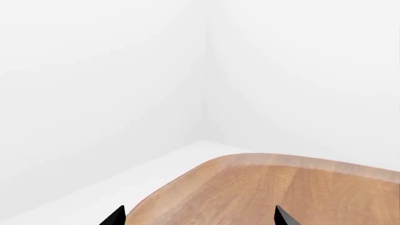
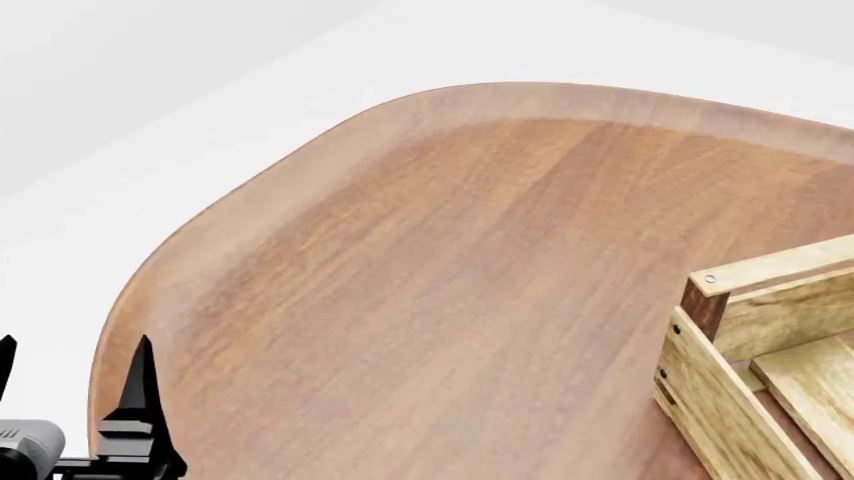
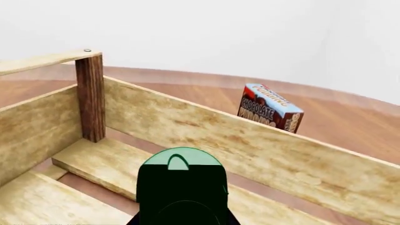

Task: Pick up the salad dressing and put it in the tray.

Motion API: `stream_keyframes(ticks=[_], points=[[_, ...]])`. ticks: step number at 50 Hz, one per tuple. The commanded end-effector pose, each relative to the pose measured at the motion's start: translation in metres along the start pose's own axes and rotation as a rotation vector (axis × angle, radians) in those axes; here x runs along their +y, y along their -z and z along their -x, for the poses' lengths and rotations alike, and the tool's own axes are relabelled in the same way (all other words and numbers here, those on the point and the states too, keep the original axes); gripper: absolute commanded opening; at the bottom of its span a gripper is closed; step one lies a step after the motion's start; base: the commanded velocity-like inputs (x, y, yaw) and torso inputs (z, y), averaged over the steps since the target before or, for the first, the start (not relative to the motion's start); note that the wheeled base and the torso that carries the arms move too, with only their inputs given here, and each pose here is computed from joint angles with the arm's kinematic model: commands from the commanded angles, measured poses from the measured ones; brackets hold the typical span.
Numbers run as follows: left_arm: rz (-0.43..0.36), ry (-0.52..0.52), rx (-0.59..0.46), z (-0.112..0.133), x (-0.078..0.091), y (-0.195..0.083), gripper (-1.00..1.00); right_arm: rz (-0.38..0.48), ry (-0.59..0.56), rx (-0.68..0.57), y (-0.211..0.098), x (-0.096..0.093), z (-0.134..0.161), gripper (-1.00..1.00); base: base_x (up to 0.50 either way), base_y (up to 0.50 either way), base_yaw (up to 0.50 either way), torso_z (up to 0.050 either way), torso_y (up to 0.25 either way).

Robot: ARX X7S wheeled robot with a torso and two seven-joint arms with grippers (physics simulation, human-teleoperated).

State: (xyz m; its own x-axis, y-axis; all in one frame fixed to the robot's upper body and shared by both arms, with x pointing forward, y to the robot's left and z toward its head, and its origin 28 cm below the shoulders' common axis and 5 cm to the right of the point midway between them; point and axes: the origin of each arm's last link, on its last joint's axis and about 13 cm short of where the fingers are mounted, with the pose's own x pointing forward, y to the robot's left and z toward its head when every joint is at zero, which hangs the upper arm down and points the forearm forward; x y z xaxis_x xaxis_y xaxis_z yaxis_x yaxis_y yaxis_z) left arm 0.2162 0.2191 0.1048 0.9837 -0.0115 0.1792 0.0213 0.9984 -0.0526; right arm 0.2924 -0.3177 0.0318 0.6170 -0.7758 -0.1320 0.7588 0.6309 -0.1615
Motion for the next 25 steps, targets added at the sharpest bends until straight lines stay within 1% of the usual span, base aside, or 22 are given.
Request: stream_keyframes(ticks=[1,8,9,25], points=[[-0.002,0.002,-0.002,-0.0003,-0.0002,-0.0007,1.0,0.057,0.046,0.059,0.0234,-0.0086,0.0084,-1.0,0.0,0.0,0.0,0.0,0.0],[-0.002,0.001,-0.001,0.0,-0.0003,-0.0002,1.0,0.064,0.059,0.079,0.0304,-0.0107,0.0116,-1.0,0.0,0.0,0.0,0.0,0.0],[-0.002,0.001,-0.001,0.0,-0.0003,-0.0002,1.0,0.065,0.06,0.079,0.0305,-0.0109,0.0116,1.0,0.0,0.0,0.0,0.0,0.0],[-0.001,0.0,0.003,0.0007,-0.0003,0.0014,1.0,0.062,0.068,0.08,0.0296,-0.0121,0.0107,1.0,0.0,0.0,0.0,0.0,0.0]])
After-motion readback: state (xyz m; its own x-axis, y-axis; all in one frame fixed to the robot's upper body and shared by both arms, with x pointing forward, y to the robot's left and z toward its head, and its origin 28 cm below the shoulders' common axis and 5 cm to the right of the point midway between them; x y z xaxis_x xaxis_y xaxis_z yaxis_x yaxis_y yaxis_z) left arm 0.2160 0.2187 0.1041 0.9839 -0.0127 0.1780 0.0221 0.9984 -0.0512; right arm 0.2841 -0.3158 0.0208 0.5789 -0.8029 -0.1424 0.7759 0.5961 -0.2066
